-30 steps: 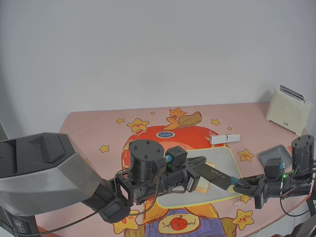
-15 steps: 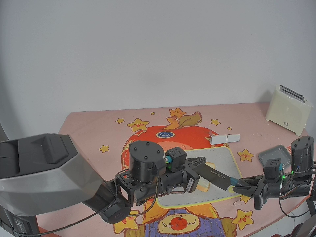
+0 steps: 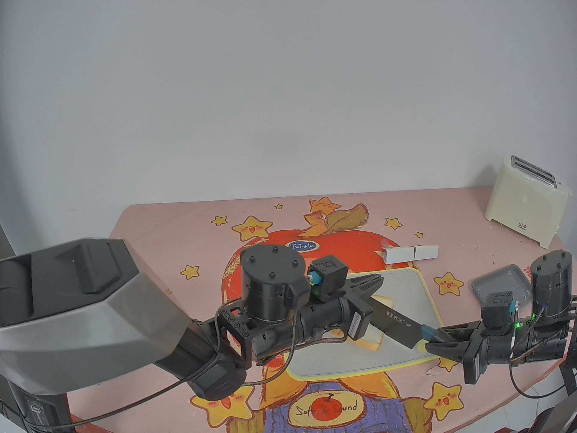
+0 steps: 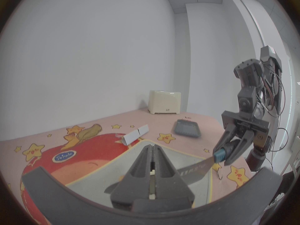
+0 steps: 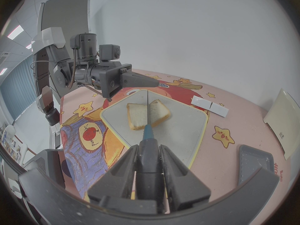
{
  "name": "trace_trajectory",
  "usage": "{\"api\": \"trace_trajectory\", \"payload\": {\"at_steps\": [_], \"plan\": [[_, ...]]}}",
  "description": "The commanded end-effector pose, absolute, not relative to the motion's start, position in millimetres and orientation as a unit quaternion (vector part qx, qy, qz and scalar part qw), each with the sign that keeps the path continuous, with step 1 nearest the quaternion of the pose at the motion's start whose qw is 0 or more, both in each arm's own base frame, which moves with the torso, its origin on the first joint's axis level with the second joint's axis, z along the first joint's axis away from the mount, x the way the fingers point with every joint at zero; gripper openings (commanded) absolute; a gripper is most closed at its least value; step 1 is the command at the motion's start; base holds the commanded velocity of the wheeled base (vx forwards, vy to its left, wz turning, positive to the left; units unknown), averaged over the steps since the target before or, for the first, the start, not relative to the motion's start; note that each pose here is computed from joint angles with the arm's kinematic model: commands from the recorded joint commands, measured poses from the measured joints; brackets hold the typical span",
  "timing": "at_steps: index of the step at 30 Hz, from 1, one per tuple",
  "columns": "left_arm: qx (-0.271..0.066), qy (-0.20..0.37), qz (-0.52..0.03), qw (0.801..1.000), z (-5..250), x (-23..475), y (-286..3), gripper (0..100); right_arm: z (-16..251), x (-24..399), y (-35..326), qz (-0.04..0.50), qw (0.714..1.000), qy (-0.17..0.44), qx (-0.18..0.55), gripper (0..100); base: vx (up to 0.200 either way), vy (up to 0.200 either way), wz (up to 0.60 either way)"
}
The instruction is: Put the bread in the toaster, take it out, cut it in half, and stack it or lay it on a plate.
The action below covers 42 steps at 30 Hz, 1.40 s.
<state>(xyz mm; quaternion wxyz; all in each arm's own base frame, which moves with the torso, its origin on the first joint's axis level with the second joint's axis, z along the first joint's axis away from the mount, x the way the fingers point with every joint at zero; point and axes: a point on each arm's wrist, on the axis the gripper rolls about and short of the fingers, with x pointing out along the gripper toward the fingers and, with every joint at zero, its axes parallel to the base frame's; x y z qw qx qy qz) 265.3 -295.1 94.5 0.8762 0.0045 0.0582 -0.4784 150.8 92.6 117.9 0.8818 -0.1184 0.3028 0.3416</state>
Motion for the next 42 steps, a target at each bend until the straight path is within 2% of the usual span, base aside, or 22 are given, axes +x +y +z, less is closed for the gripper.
{"api": "trace_trajectory", "payload": {"at_steps": [1,7,14,29,42], "plan": [[0.002,0.052,-0.478,0.877,96.0,267.0,-296.7,0,118.0,150.2,92.7,0.343,0.882,0.302,-0.119,0,0.000,0.000,0.00],[0.004,0.059,-0.471,0.880,92.2,266.8,-295.9,0,119.4,150.4,92.9,0.343,0.883,0.299,-0.118,0,0.000,0.000,0.00],[0.014,0.087,-0.468,0.879,75.0,262.8,-291.5,0,122.2,150.8,93.1,0.344,0.885,0.292,-0.116,0,0.000,0.000,0.00],[0.014,0.085,-0.469,0.879,76.6,262.8,-291.5,0,113.6,148.8,92.2,0.343,0.878,0.311,-0.121,0,0.000,0.000,0.00],[0.016,0.092,-0.467,0.879,73.2,262.0,-289.8,0,122.0,146.8,90.8,0.344,0.886,0.290,-0.115,0,0.000,0.000,0.00]]}}
